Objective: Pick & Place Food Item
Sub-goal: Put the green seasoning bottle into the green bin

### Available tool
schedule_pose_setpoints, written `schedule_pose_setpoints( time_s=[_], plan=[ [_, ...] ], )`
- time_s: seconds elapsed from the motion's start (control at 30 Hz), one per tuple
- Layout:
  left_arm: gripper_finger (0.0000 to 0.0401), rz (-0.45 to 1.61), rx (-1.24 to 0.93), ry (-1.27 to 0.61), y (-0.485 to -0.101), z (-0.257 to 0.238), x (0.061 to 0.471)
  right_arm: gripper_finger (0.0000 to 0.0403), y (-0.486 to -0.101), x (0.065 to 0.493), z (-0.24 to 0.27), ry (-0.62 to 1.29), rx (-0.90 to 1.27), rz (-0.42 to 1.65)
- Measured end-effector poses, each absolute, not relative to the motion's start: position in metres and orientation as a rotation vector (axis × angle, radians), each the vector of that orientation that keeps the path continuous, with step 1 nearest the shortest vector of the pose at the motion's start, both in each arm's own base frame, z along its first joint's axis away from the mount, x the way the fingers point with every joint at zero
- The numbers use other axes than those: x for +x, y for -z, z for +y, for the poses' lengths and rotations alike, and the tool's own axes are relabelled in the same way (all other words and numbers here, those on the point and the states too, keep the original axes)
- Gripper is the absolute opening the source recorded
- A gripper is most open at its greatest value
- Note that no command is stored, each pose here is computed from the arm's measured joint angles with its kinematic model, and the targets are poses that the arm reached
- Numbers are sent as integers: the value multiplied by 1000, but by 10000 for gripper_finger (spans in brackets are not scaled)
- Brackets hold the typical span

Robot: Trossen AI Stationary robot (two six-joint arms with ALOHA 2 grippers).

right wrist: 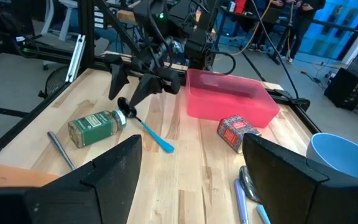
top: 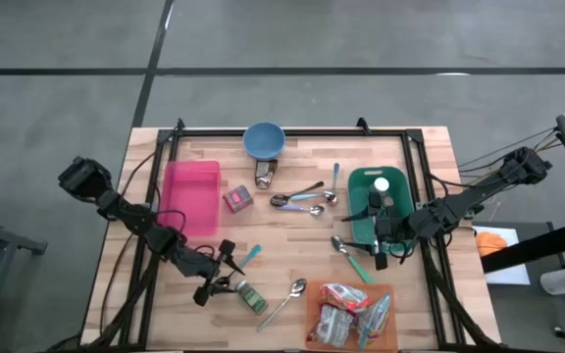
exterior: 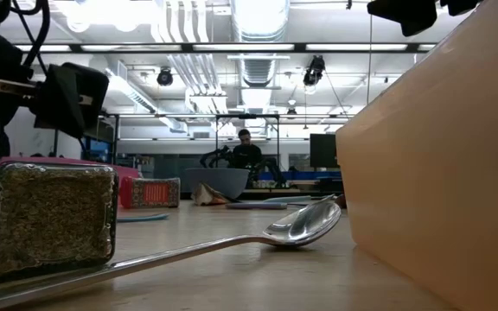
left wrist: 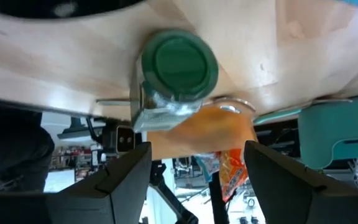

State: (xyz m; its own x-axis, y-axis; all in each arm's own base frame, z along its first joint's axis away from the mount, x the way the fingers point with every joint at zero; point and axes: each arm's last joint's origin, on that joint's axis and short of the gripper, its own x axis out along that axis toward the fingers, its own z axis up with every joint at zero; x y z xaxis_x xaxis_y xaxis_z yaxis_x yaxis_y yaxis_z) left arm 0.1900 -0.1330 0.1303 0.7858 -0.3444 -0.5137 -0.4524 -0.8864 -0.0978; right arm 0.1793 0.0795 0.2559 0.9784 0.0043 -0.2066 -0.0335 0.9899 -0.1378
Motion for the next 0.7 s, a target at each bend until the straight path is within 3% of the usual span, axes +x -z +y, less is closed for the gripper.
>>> schedule_pose_setpoints(
  time_s=[0.4, 0.7],
  plan=[
    [258, 590, -2749, -754, -124, -133, 192, 277, -256, 179, 80, -19, -141, 208],
    [258, 606, -2833, -597, -118, -143, 202, 277, -256, 179, 80, -19, -142, 208]
  ],
)
